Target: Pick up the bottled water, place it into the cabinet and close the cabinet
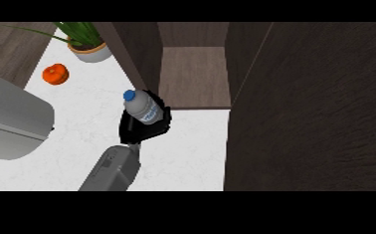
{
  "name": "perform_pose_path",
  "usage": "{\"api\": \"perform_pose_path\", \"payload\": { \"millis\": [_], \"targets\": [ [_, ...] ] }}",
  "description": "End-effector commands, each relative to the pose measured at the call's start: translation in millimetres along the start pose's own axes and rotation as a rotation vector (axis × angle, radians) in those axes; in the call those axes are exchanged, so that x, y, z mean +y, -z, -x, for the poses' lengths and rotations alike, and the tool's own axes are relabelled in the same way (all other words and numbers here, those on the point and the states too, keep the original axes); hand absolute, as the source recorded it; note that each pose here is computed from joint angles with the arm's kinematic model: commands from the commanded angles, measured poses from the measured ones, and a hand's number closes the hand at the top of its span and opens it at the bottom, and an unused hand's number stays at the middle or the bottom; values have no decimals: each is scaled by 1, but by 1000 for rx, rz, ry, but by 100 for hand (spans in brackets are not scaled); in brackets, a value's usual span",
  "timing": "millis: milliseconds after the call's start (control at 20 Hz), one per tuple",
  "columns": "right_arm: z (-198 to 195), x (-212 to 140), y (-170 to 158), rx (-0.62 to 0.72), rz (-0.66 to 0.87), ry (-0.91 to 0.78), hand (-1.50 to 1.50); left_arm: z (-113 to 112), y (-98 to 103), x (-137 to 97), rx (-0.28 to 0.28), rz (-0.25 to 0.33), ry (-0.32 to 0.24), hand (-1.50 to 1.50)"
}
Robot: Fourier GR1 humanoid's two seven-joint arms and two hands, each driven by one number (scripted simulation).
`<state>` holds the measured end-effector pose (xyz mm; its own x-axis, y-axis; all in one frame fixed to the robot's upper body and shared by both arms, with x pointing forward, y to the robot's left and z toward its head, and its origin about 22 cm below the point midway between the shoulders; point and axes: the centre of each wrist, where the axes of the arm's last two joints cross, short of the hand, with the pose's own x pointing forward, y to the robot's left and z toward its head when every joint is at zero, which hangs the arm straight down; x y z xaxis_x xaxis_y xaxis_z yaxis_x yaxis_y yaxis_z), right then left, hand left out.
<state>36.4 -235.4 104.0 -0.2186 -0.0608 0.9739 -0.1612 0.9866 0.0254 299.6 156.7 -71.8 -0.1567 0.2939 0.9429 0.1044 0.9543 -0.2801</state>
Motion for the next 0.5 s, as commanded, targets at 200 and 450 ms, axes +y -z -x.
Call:
{"api": "perform_pose_path", "payload": {
  "millis": [200,450],
  "targets": [
    [-16,-3,-1,-34,-1,37,-150,-37,41,-72,-7,3,90,150],
    [-21,-13,-9,-58,9,13,-150,-49,67,-89,-4,9,176,150]
  ]
}}
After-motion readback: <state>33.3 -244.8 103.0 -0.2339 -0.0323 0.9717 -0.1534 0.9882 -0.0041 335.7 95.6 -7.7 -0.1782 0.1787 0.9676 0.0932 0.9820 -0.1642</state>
